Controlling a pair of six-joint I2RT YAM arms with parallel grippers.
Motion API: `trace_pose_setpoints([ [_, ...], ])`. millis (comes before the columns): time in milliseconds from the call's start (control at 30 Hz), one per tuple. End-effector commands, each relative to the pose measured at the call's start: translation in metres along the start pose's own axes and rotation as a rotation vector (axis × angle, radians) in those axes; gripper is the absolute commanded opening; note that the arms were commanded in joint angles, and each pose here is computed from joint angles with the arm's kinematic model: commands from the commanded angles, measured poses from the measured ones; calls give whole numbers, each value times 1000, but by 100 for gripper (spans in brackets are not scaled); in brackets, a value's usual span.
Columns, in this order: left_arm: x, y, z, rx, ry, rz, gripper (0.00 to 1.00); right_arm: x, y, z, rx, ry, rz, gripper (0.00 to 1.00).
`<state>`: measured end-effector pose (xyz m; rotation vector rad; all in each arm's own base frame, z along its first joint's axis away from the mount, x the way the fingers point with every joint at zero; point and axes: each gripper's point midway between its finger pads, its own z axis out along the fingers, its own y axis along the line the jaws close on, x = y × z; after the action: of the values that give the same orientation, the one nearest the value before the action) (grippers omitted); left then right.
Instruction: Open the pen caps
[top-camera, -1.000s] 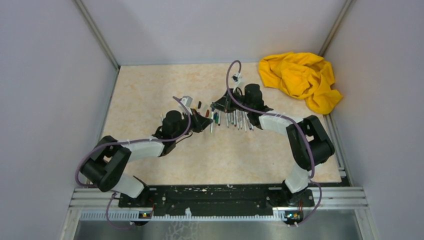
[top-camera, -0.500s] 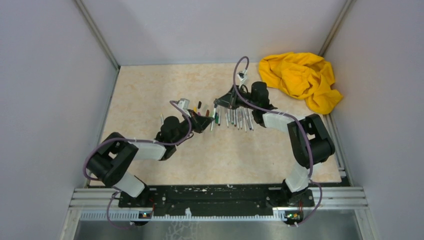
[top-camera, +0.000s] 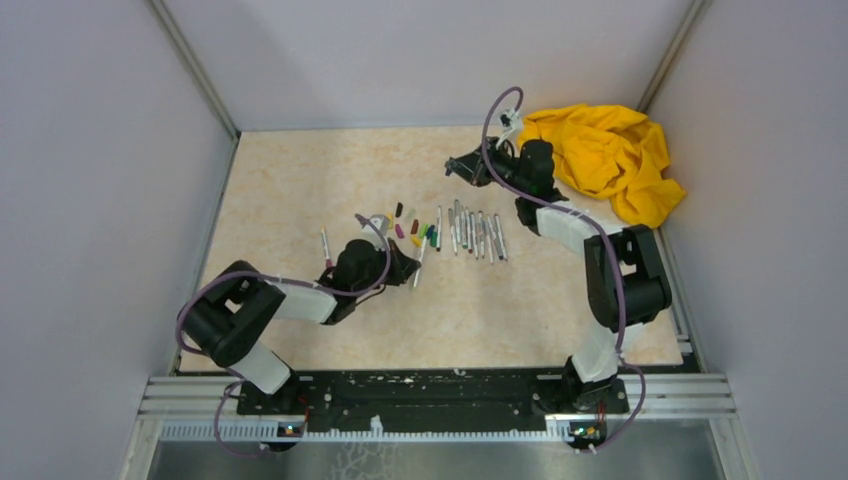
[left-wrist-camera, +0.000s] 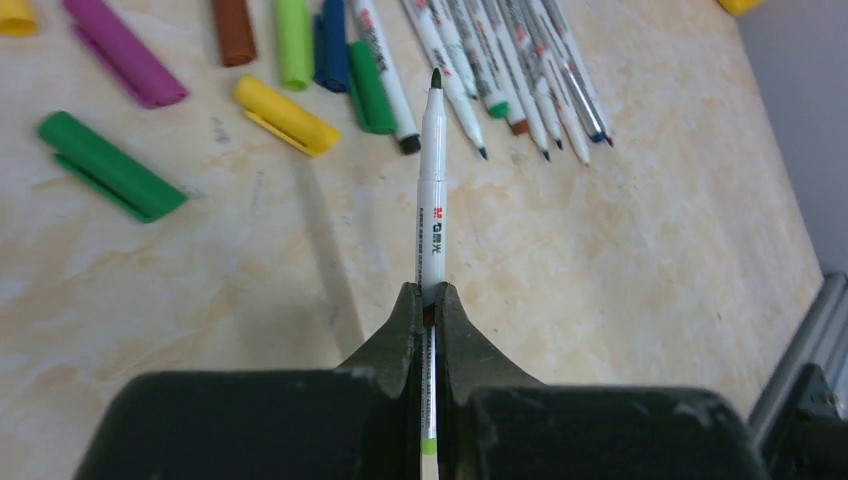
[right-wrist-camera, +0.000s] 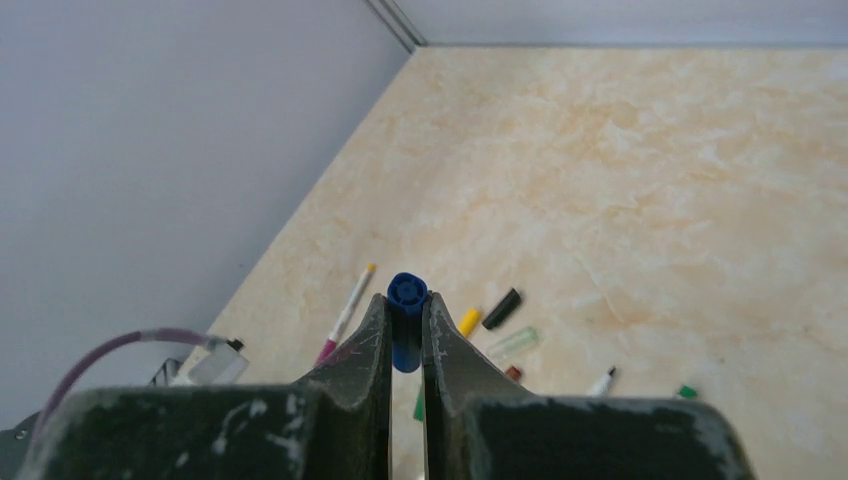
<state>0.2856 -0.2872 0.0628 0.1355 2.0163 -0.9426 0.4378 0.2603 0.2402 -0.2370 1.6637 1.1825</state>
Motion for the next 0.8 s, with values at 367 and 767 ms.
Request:
trace_pose_setpoints([
  [367, -73, 49, -5, -507, -141, -45, 0, 95, -47, 9, 336, 378, -88, 0],
  [767, -114, 45, -30, -593, -265, -74, 0, 166, -28, 36, 336, 520, -100, 0],
])
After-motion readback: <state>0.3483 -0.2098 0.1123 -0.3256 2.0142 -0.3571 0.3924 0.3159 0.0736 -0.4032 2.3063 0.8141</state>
